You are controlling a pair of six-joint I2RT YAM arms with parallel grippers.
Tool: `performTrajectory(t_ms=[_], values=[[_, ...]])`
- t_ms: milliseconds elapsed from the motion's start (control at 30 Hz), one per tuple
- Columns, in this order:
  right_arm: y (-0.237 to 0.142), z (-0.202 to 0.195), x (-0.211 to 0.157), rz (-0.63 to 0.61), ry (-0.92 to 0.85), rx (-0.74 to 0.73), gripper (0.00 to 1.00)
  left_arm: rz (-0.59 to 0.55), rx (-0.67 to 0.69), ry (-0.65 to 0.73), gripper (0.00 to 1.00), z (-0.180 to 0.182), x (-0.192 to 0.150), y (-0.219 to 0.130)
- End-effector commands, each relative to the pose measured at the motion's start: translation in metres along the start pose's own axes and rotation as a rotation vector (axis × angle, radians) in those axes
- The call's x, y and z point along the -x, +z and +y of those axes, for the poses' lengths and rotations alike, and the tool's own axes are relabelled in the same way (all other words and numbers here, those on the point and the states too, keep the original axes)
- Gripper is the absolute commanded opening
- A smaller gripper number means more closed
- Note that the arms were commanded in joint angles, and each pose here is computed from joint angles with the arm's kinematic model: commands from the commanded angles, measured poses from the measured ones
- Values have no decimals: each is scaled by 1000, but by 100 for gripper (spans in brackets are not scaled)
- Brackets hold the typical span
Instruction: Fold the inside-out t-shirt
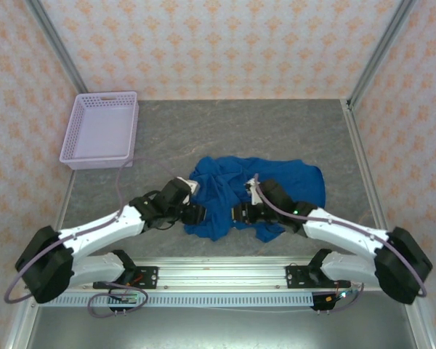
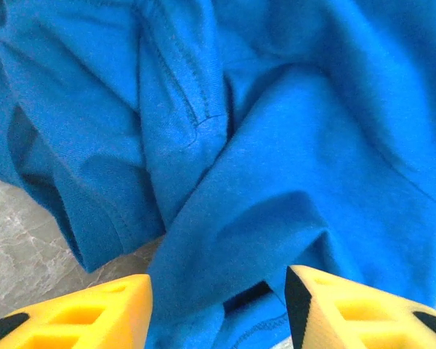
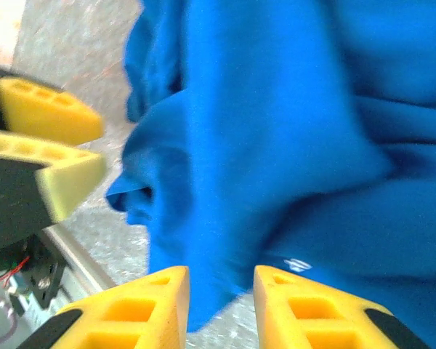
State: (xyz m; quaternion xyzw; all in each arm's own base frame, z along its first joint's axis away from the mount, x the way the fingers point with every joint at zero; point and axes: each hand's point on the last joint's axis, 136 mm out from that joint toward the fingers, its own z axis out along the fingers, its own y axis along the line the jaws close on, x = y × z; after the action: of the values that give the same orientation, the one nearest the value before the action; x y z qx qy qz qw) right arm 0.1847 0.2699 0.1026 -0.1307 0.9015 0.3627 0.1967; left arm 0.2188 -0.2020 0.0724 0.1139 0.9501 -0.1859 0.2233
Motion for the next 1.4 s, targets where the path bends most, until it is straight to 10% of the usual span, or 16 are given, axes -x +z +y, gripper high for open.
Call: performTrajectory(t_ms=[0, 600, 833, 1200, 1367], values=[[15, 36, 9, 3, -110, 80, 32, 105, 83, -26, 51, 15, -21, 3], [93, 21, 8, 81, -45, -27, 45, 176, 75, -95, 6, 22, -41, 5], [91, 7, 15, 62, -1, -87, 2, 125, 90, -146, 4, 32, -38, -14], [64, 10, 38, -1, -4, -35, 0, -55, -13, -190, 1, 19, -16, -51], [48, 65, 39, -21, -196, 160, 39, -93, -56, -178, 0, 13, -10, -56]])
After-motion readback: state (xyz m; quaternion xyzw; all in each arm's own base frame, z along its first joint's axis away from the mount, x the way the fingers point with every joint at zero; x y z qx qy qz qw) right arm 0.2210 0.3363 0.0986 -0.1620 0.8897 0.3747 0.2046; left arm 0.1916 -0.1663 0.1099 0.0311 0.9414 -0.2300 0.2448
